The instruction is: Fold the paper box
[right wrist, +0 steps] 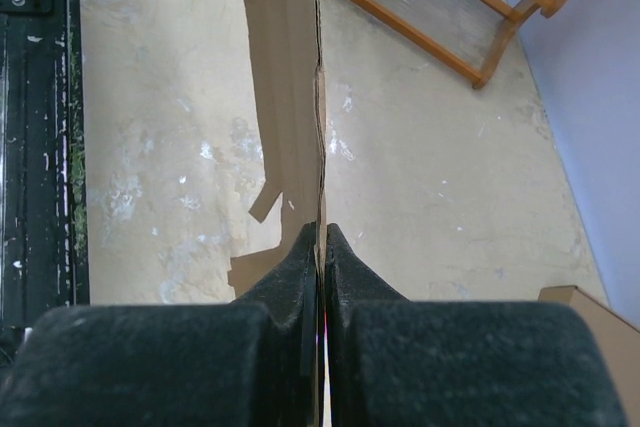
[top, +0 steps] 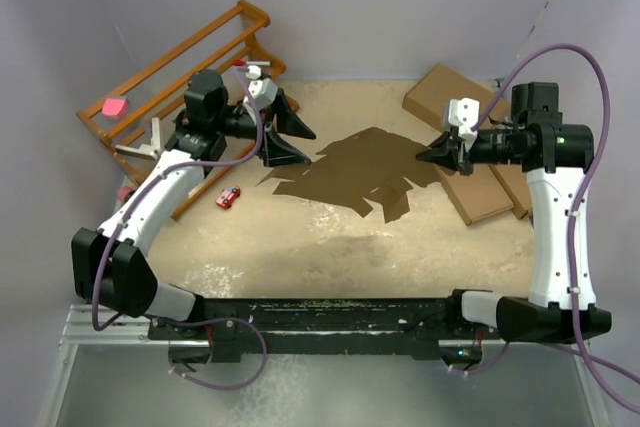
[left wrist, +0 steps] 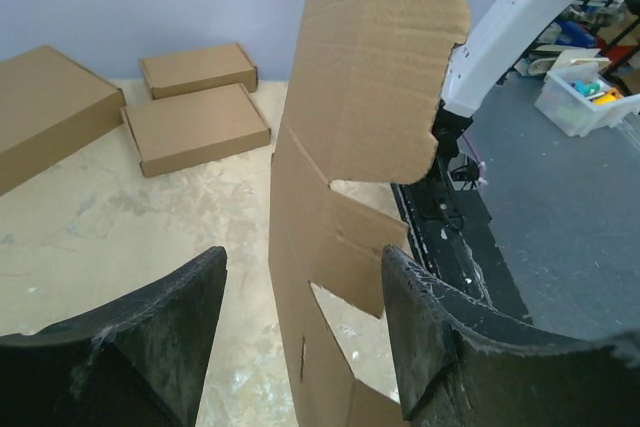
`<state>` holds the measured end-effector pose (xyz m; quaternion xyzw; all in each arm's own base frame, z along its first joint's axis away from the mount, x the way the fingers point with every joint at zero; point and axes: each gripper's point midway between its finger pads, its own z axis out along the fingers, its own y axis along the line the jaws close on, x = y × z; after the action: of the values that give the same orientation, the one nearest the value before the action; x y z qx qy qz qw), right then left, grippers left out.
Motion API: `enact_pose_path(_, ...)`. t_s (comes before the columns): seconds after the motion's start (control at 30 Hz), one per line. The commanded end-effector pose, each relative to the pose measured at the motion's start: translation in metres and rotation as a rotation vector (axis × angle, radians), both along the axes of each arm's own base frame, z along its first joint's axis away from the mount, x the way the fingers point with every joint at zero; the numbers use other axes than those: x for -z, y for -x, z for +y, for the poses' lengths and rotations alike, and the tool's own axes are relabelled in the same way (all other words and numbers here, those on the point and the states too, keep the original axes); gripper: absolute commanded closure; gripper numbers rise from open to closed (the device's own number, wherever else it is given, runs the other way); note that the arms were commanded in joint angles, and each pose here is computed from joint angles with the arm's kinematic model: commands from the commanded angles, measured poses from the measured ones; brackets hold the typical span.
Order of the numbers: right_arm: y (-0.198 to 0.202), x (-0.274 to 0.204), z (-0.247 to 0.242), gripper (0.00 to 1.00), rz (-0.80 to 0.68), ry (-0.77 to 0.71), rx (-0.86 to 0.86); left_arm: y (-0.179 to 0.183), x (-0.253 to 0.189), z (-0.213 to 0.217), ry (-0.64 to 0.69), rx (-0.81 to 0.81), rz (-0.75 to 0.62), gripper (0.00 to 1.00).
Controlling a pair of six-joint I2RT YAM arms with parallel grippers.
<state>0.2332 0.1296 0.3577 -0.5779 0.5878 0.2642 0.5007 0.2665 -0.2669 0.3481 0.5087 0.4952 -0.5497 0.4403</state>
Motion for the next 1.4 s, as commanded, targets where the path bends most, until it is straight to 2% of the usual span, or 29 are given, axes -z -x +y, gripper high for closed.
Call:
enact_pose_path(0.0, 0.005, -0.006, 0.009, 1.0, -0.006, -0.051, -0.05, 0.008, -0.001, -0.011, 0.012, 0.063, -0.019, 0.33)
enact_pose_path(0.6, 0.003, -0.006, 0.009, 1.0, -0.016, -0.047, -0.052, 0.026, 0.008, -0.025, -0.004, 0.13, 0.016, 0.3)
enact_pose_path(1.1, -0.003, -0.007, 0.008, 1.0, -0.027, -0.037, -0.042, 0.026, 0.017, -0.031, -0.026, 0.108, 0.039, 0.29)
enact_pose_path(1.37, -0.006, -0.007, 0.008, 1.0, -0.02, -0.044, -0.036, 0.017, 0.03, -0.037, -0.053, 0.034, 0.061, 0.26)
